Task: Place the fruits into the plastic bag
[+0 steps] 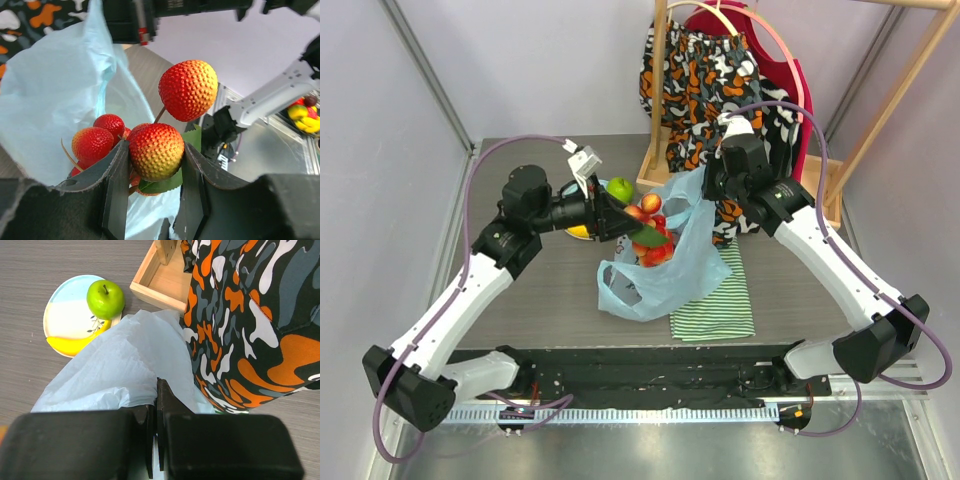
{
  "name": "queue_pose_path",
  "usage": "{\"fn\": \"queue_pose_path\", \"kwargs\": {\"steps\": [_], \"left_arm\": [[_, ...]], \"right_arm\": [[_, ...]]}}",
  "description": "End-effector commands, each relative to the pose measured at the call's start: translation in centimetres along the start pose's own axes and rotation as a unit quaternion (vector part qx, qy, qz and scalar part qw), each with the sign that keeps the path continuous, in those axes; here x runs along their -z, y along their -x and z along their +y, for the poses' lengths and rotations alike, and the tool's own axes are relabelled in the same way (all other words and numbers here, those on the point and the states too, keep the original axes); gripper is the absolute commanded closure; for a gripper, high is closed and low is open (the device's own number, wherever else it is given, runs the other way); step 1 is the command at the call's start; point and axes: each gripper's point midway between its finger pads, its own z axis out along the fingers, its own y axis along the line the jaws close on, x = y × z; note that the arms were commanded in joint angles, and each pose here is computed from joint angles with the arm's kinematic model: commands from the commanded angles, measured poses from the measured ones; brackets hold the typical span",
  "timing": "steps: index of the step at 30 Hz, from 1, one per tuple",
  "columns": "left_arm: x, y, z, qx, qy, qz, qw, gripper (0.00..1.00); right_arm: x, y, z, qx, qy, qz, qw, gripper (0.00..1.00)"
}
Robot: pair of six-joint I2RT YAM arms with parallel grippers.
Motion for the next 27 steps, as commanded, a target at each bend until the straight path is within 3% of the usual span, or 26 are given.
{"fn": "queue_pose_path", "kwargs": {"steps": [1,10,19,27], "left_arm": [[-0.6,2.3,1.7,-0.025,0.040,-0.047,0.998,1.00],[-2.7,0.2,4.2,0.014,0.052,-0.020,0.998,1.00],[-5.4,-5.6,3.1,0.067,0.035,0.043,0.996,1.00],[-7.9,-8.2,2.1,0.097,0.023,0.084,0.992,1.00]], "right_arm": [[1.8,2.7,0.5,-0.015,0.015,-0.044,0.999,0.99],[1.8,2.6,0.3,-0.012,0.011,-0.044,0.999,0.99],[1.5,2.1,0.4,-0.013,0.015,-0.037,0.999,0.99],[1.6,2.1,0.2,-0.010,0.010,-0.039,0.999,0.99]]}}
